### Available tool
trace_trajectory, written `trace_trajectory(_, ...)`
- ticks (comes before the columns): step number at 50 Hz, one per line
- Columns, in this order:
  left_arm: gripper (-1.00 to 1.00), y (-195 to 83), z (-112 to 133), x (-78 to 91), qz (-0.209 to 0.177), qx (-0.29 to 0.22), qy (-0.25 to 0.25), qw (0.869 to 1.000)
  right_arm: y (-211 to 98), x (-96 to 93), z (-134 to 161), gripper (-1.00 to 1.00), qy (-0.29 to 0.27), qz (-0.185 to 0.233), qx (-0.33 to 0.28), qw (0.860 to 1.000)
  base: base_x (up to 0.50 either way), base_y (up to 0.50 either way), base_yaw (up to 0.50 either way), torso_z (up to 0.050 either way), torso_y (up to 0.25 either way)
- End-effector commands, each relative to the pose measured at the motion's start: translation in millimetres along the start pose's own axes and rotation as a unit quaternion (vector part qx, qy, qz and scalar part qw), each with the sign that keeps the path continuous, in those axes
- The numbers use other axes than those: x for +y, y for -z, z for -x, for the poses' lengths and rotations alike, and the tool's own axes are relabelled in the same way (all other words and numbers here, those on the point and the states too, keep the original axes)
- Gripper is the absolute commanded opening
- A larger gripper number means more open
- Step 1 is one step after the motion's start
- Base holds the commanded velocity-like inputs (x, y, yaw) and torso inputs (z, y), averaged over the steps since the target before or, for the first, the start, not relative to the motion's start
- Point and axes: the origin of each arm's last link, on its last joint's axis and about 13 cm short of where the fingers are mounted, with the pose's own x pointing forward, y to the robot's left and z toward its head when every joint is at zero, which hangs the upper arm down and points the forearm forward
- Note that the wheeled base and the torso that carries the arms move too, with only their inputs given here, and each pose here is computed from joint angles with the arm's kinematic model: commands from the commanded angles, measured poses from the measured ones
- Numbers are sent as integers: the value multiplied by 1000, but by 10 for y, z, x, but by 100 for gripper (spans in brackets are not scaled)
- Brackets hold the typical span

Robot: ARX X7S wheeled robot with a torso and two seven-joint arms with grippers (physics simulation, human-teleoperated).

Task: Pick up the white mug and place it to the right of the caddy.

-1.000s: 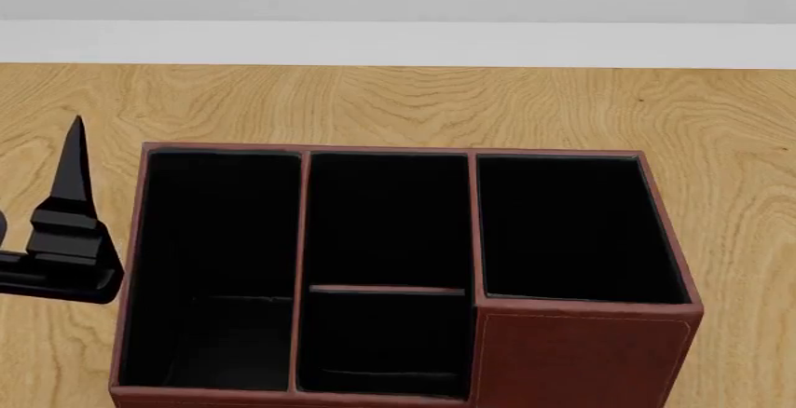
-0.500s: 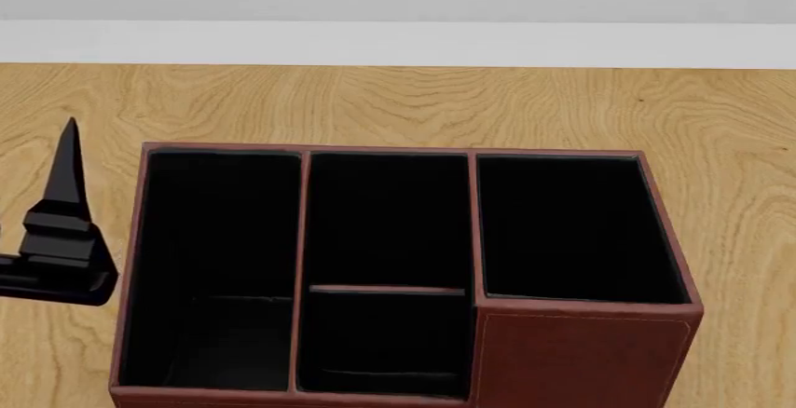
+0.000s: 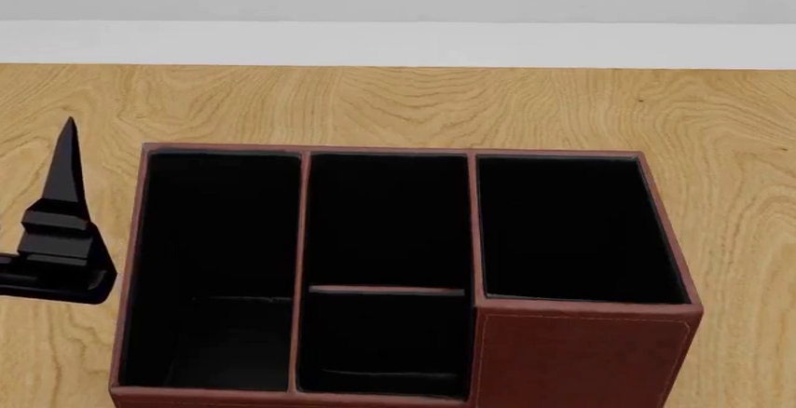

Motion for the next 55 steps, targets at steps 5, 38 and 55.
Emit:
trace_trajectory(5, 100, -19, 22, 16, 1, -4, -5, 1000, -65, 41, 119, -100, 12, 18, -16, 1000, 0, 0, 0, 0, 0)
trace_trajectory(38, 100, -139, 180, 138, -15, -32, -65, 997, -271, 127, 608, -100, 43, 45, -88, 994, 0, 0, 0, 0, 0)
trace_trajectory(55, 100, -146, 197, 140, -15, -33, -65, 997, -416, 41, 806, -100, 65, 37, -121, 990, 0, 0, 0, 0, 0)
